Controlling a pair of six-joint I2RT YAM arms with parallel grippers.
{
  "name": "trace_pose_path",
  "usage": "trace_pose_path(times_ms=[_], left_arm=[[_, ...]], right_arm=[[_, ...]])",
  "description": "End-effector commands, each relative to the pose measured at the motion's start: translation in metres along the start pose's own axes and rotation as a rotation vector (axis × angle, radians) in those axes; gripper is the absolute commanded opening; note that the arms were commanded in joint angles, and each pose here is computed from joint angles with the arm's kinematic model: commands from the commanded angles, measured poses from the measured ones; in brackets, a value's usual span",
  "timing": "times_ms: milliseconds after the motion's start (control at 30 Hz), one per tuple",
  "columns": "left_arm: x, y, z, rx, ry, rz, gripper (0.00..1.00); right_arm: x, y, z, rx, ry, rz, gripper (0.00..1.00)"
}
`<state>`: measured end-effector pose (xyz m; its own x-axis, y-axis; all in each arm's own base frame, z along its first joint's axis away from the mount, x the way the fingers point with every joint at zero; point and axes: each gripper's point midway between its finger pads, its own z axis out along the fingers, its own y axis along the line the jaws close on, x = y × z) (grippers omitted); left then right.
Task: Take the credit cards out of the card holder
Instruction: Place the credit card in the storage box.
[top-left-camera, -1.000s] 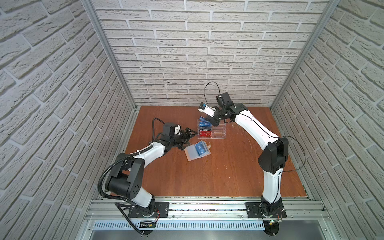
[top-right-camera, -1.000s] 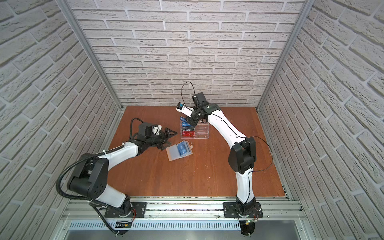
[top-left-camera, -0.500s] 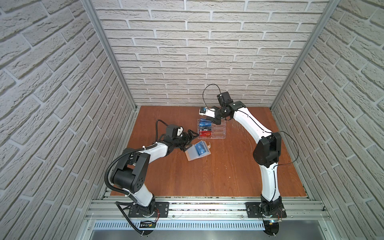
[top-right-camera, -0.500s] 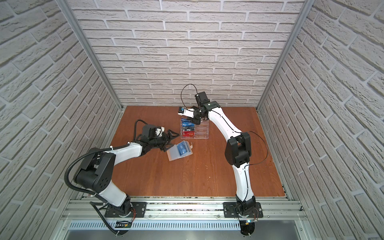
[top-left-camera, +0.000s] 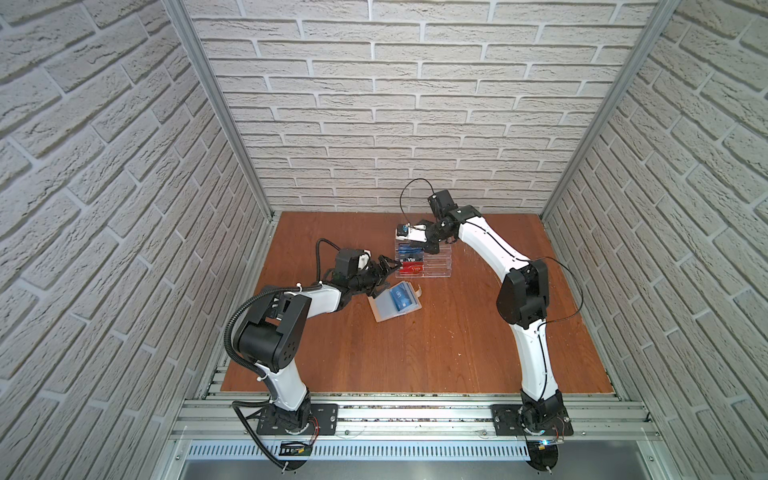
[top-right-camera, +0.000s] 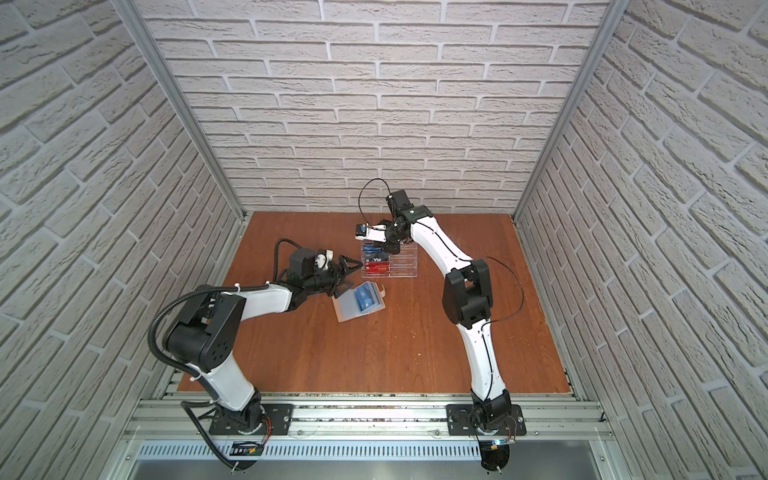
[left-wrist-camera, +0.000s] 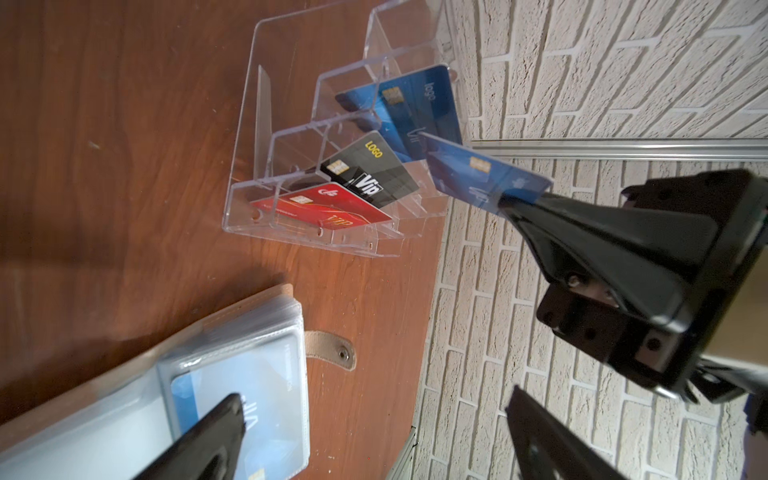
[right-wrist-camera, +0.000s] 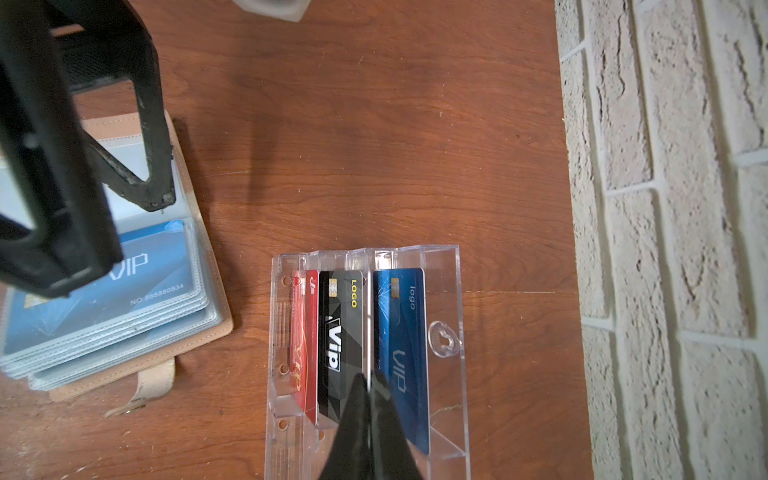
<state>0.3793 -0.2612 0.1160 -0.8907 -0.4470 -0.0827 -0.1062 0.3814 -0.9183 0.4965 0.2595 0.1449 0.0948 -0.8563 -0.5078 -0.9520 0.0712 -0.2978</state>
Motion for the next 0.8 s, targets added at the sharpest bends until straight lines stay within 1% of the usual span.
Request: trace_pose_path(times_ms=[0, 267, 767], left_arm=[[-0.006, -0.019, 0.005, 0.062, -0.012, 0.050, 0.98], [-0.005, -0.012, 0.007, 0.042, -0.005, 0.049, 0.98], [-0.007, -0.001, 0.011, 0.020, -0.002, 0.023, 0.98]], right_arm=[[-0.005, -0.013, -0.003, 0.043, -0.009, -0.033, 0.05], [-0.006, -0.022, 0.000, 0.079, -0.014, -0.055, 0.05], [0.001, -0.024, 0.012, 0.069, 0.003, -0.063, 0.05]])
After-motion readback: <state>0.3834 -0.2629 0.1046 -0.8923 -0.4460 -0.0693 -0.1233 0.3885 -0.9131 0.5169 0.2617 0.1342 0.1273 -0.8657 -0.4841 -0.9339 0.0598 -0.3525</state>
